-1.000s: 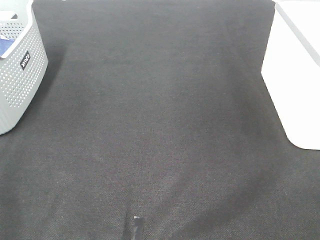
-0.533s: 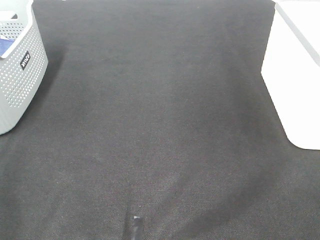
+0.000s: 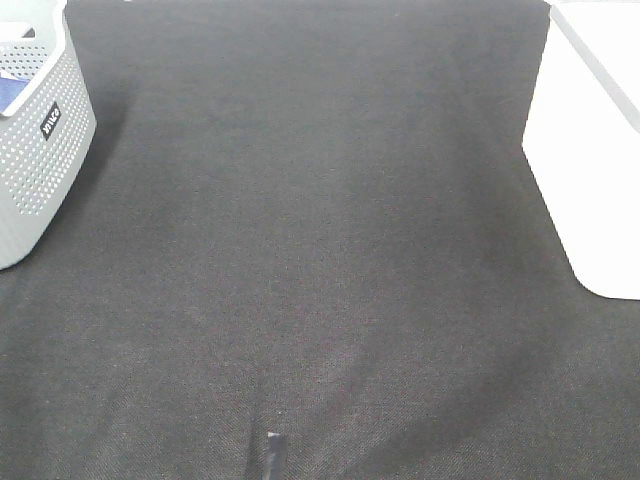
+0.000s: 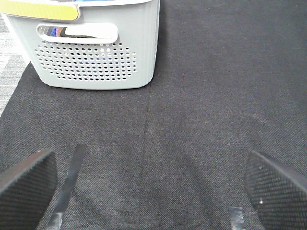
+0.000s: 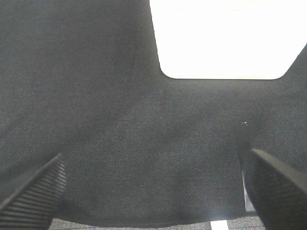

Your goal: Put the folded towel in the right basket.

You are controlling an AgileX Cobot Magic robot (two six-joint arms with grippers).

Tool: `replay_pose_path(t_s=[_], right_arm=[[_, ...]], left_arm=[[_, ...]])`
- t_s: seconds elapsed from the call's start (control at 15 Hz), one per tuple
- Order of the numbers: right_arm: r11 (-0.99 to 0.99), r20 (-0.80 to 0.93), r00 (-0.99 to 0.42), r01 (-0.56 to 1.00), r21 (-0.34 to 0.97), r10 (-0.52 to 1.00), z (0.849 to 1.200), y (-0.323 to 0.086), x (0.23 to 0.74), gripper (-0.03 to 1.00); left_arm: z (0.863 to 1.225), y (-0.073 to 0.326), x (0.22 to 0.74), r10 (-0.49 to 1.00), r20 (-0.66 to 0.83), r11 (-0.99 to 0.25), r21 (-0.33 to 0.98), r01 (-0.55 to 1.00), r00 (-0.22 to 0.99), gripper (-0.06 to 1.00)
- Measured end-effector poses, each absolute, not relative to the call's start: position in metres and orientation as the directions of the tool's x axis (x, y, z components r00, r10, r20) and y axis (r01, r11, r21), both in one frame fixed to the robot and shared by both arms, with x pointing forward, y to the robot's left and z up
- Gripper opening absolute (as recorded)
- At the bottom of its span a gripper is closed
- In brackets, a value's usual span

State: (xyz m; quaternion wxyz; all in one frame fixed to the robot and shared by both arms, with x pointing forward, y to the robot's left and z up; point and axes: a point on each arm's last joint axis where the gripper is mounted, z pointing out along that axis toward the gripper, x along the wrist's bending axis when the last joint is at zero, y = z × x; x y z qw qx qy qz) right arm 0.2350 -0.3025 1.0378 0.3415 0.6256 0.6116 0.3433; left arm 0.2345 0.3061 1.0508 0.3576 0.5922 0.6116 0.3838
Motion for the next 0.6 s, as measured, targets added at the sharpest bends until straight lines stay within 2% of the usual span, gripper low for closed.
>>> replay_pose_path(t_s=[0.6], right_arm=[[-0.018,0.012,0.016,0.53,0.848,1.0,1.0378,-0.3025,0.235,0.96]], left_arm=[[1.0508,0.3061,0.2345,0.999,0.017,0.004,0.893,0.45,-0.043,0.99]])
